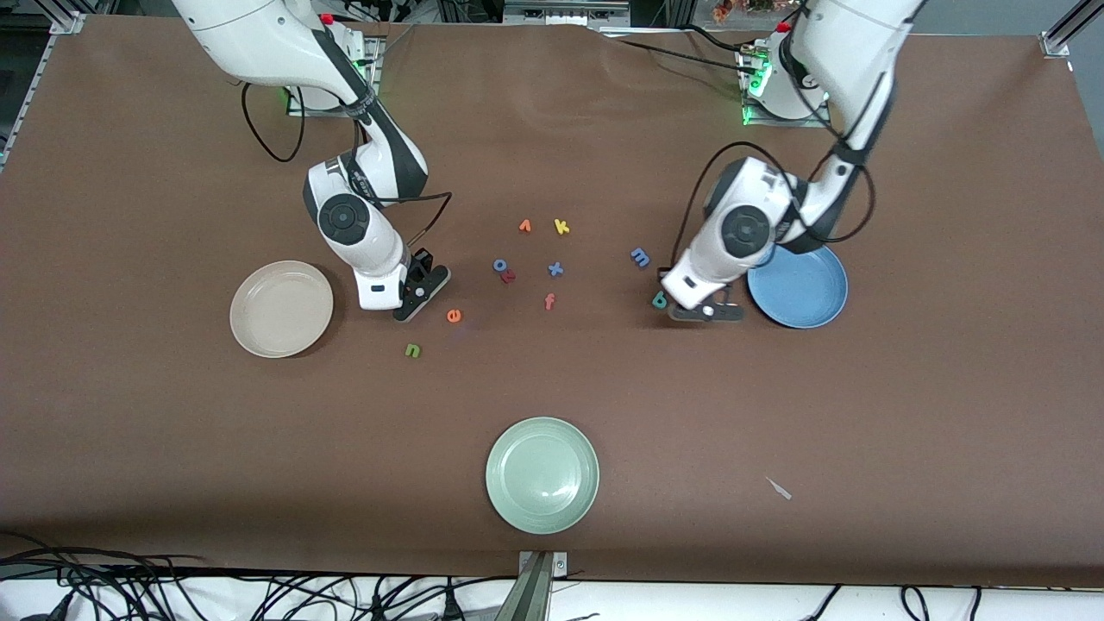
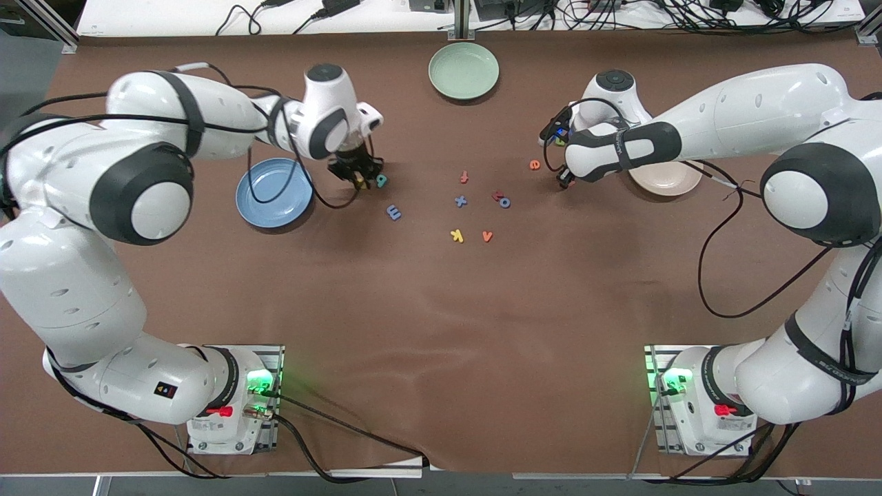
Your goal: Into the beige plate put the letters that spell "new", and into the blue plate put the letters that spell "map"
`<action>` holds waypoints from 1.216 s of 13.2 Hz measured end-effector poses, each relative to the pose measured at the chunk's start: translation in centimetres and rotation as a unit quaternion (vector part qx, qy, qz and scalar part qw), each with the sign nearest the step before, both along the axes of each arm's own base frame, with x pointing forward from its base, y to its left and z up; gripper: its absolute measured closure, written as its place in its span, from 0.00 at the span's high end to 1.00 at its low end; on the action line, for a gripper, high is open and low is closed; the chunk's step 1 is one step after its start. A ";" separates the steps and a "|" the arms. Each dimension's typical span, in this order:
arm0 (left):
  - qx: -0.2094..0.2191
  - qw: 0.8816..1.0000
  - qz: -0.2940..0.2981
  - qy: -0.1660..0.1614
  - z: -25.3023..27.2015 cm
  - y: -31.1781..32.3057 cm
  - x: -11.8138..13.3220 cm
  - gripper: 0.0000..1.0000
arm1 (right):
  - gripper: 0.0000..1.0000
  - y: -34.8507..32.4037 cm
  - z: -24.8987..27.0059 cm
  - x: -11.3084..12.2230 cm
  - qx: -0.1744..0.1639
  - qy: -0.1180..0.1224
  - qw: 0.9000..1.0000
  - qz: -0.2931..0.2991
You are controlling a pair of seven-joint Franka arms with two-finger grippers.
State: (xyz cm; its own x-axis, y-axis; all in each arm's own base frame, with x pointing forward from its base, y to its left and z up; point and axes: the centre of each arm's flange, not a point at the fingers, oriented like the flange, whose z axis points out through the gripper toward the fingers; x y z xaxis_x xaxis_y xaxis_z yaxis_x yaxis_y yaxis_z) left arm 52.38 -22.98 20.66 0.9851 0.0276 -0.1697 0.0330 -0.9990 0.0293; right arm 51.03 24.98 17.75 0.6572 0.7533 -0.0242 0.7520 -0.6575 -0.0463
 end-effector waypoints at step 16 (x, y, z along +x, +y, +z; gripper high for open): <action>-0.023 0.997 -0.075 0.017 3.5 14.9 -0.6 0.61 | 0.26 -16.9 6.3 9.1 -0.072 0.090 0.975 -0.191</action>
